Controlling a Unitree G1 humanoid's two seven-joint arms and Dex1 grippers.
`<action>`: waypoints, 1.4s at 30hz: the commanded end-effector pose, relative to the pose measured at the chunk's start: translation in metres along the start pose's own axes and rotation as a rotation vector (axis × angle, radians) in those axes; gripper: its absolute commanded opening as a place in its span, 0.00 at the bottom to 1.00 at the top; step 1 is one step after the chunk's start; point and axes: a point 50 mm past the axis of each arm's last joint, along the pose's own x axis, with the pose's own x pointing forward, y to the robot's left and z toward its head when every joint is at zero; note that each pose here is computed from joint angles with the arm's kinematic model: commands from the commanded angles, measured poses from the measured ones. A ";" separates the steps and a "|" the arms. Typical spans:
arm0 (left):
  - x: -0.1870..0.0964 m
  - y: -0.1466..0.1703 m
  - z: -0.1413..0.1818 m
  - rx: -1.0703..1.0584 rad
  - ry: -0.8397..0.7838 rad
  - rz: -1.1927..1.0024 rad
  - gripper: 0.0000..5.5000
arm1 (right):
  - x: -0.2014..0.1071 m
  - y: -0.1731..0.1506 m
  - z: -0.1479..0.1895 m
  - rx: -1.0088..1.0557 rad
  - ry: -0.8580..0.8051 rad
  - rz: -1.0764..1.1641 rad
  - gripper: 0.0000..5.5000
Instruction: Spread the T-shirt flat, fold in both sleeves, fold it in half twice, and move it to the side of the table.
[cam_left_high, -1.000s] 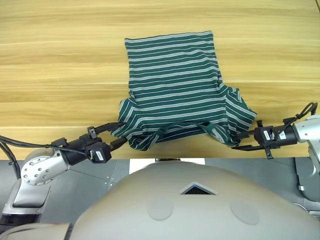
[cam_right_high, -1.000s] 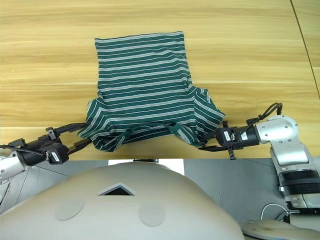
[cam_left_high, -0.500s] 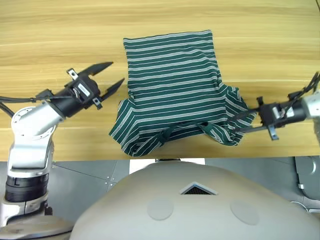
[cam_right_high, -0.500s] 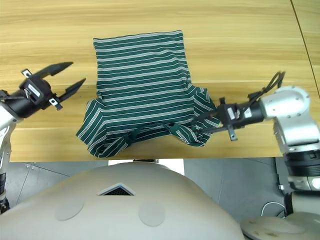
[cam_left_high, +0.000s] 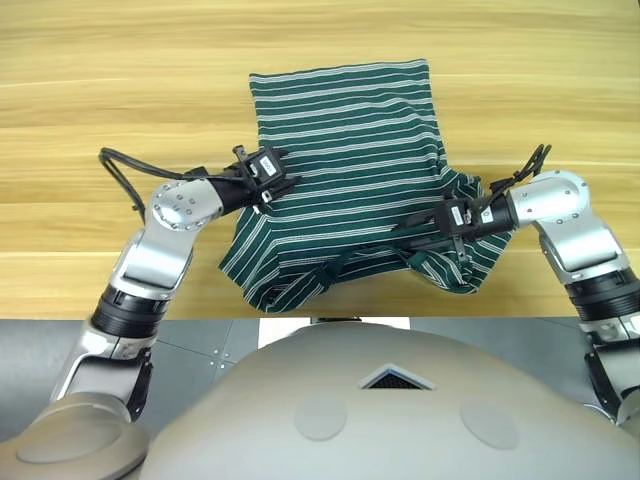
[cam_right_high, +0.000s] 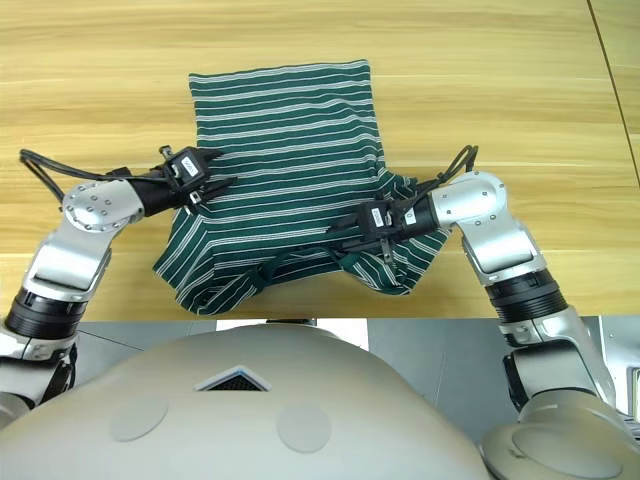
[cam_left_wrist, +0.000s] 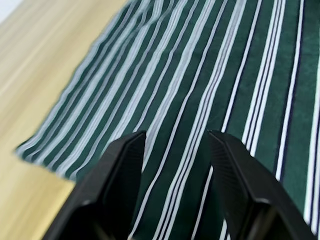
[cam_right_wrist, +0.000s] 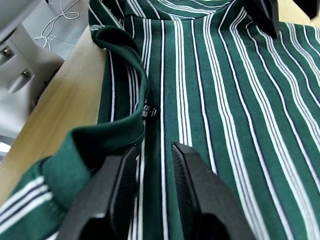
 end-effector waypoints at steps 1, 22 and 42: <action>0.013 0.008 0.001 -0.044 0.035 -0.008 0.39 | -0.006 0.016 0.002 -0.027 0.037 0.071 0.24; 0.029 0.069 -0.017 -0.388 0.101 0.106 0.39 | -0.030 0.061 -0.043 0.181 0.230 0.218 0.24; 0.006 0.093 0.029 -0.494 -0.244 0.176 0.39 | -0.066 0.000 0.045 0.120 -0.101 0.216 0.24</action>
